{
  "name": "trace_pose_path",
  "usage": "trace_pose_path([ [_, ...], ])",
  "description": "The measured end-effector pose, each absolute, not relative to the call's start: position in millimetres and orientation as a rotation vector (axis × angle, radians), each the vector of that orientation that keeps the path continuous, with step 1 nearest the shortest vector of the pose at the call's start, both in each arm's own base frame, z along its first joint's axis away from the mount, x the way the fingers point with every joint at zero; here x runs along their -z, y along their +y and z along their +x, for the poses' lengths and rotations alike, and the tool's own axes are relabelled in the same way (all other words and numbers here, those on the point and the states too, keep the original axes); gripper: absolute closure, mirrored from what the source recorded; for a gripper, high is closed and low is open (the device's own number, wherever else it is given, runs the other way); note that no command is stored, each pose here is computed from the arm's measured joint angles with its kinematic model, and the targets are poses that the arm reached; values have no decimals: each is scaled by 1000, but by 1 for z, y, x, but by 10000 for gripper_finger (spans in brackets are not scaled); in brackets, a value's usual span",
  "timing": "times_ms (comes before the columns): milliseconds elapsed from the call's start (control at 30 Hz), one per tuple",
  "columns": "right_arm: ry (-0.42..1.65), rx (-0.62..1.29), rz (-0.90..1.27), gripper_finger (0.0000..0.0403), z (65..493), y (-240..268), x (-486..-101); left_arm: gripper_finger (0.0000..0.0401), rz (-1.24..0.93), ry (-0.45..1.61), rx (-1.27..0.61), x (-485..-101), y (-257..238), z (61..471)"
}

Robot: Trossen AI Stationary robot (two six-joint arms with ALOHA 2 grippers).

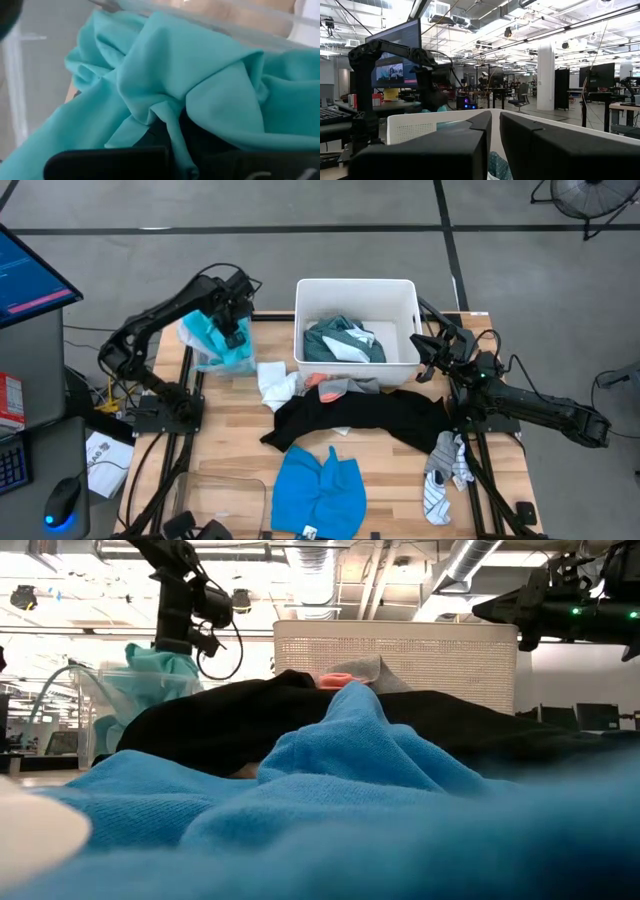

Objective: Pick & Place Cloths
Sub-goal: Put the blue shorts into the transparent container

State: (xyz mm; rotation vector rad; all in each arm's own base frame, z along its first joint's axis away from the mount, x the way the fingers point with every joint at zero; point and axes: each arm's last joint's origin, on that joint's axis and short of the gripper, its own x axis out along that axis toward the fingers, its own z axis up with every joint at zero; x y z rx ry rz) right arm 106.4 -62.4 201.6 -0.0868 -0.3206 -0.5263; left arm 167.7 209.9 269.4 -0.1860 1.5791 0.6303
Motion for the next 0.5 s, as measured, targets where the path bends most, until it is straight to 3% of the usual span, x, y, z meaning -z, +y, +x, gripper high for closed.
trace_pose_path([
  [300, -320, 526, -86, 365, 106, -62, -202, 401, -201, 1545, -580, -245, 222, 164],
  [500, -321, 526, -86, 365, 106, -62, -202, 401, -375, 1500, -656, -236, 226, 152],
])
